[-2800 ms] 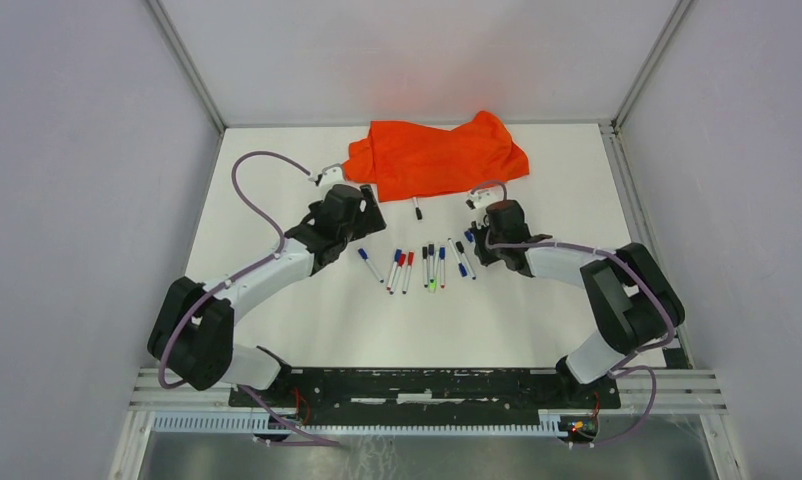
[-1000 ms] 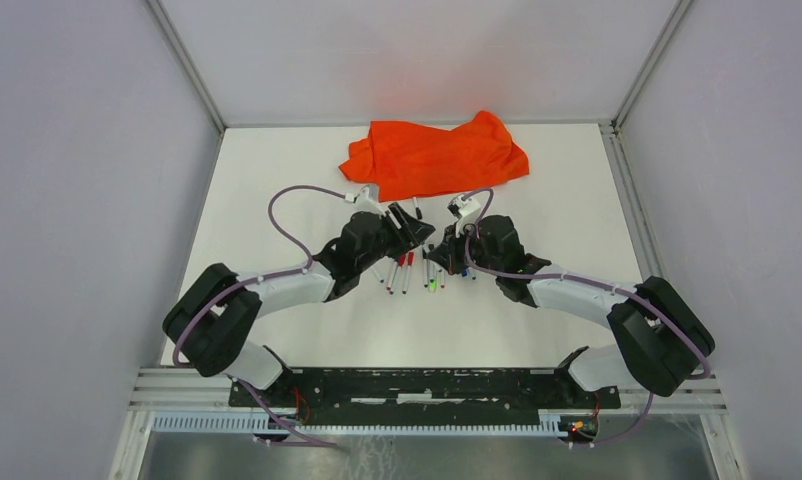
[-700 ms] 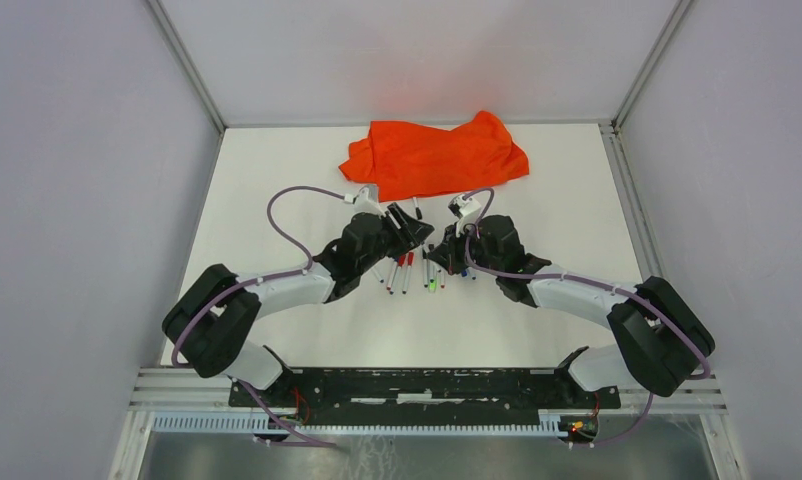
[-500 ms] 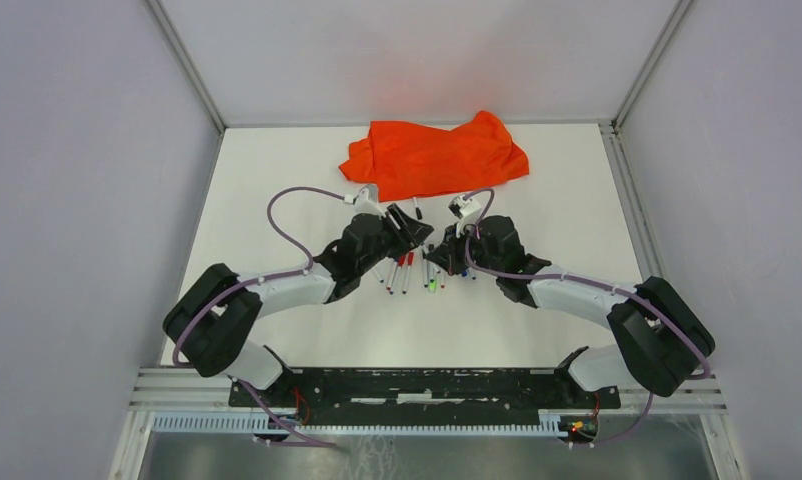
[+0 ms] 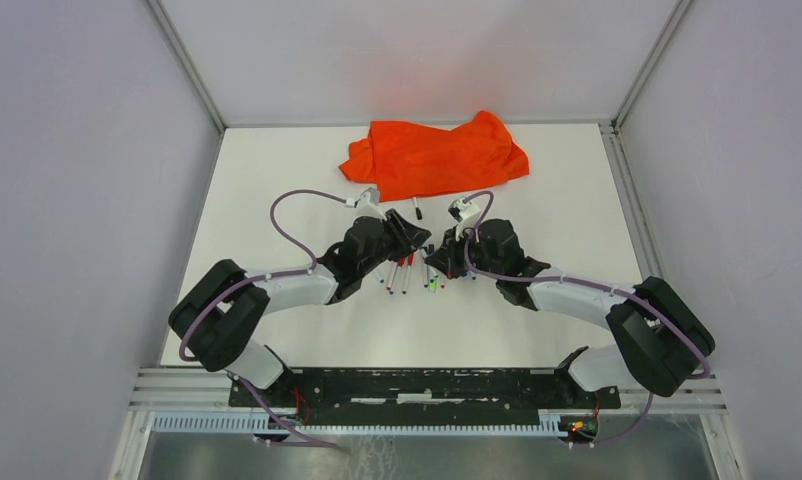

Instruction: Open the pen caps

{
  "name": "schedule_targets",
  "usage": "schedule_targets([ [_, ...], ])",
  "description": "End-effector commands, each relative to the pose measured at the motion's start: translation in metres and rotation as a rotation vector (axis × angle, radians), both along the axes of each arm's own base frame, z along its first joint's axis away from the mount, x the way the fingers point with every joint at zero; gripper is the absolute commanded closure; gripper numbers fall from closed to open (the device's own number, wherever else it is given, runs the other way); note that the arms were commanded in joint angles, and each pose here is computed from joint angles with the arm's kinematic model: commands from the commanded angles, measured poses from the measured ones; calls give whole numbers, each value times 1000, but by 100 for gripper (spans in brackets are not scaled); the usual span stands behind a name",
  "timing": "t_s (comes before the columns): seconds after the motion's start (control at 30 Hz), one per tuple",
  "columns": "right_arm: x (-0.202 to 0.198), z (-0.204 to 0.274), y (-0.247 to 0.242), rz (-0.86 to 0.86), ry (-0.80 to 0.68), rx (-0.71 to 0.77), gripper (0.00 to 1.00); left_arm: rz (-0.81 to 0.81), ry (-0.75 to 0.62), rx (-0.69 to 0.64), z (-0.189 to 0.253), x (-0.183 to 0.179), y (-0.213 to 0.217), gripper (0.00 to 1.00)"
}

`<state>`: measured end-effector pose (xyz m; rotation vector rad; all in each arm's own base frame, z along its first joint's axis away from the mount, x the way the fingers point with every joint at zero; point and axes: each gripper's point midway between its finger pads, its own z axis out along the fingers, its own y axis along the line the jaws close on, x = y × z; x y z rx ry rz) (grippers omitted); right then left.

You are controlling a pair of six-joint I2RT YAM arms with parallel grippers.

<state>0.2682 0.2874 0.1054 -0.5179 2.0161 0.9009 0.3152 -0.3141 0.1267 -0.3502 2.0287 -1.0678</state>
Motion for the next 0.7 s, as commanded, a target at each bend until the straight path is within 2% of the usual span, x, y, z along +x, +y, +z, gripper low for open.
schedule_targets([
  [0.0, -2, 18, 7, 19, -43, 55, 100, -22, -56, -23, 11, 0, -5, 58],
  [0.1, -2, 19, 6, 17, -43, 57, 100, -34, -62, -20, 12, -1, -6, 71],
  [0.2, -3, 21, 6, 22, -52, 57, 100, -51, -70, -28, 13, -3, -8, 96],
  [0.37, -5, 21, 6, 47, -75, 30, 99, -66, -80, -45, 16, -5, -9, 98],
  [0.47, -4, 21, 6, 52, -84, 17, 89, -77, -84, -50, 18, -6, -11, 98],
  [0.67, -3, 18, 10, 67, -83, 5, 83, -96, -75, -70, 22, -7, -17, 98],
])
